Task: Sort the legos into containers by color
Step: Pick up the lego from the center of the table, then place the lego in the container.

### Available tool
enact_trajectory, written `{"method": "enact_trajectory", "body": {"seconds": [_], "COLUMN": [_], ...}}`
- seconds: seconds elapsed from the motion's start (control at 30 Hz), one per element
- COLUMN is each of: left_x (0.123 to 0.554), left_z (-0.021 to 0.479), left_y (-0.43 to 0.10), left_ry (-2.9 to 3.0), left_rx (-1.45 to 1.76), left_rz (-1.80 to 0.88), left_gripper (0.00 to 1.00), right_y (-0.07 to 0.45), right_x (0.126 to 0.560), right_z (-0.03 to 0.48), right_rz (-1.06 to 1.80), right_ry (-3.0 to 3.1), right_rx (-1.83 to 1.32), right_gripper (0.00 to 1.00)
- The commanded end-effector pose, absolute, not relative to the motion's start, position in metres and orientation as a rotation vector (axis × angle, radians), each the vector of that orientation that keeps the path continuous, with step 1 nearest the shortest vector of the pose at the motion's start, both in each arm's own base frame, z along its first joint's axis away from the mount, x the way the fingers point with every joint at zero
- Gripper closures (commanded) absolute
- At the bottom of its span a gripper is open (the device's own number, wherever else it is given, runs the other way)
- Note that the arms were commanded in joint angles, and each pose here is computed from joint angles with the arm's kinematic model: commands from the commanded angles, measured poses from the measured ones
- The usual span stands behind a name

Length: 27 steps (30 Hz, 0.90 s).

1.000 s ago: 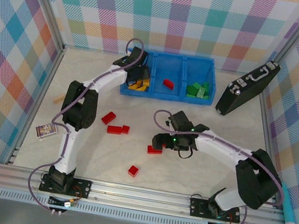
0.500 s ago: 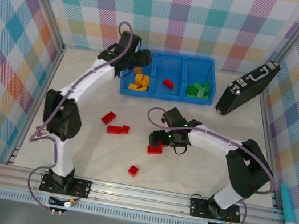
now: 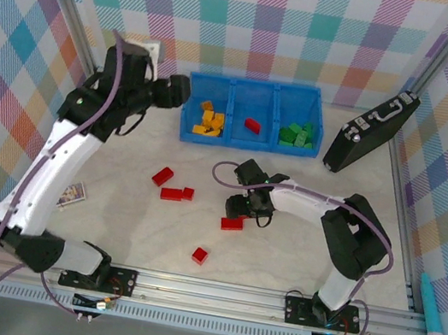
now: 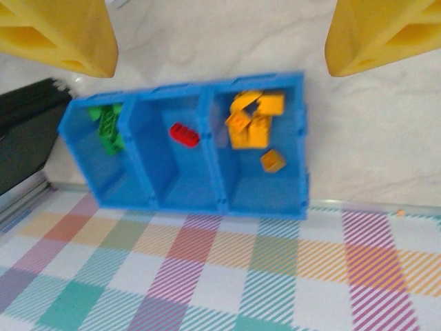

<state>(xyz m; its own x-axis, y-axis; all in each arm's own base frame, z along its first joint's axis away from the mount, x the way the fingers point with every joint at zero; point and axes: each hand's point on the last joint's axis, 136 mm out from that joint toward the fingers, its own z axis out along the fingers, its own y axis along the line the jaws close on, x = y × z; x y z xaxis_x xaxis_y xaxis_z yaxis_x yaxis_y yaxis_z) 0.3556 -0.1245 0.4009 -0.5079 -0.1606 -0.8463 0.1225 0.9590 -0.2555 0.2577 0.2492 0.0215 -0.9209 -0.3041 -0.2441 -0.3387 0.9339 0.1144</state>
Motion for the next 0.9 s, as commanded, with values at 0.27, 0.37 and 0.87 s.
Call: {"method": "enact_trajectory", "body": {"seconds": [0.27,0.37,0.87], "left_x": [0.302,0.29,0.256], "left_z": [0.351,0.341,0.334], "left_y": [-0.079,-0.076,-0.075], "left_ry": [2.205,2.192,2.115], "left_rx": [0.109,0.15,0.221], "left_rz": [-0.101,-0.093,-0.149], "left_gripper": [0.13,0.09,0.03], "right_y": [0.225,0.231,0.269], "right_x": [0.257,0.272,0.47], "right_z": [0.035,0.062,0.138], "right_rz": [-0.012,-0.02,-0.026], "right_ry": [2.898,2.838,2.468], "right_rx": [-0.549,-0.603,-0.627], "right_gripper": [0.54,0.56,0.57]}}
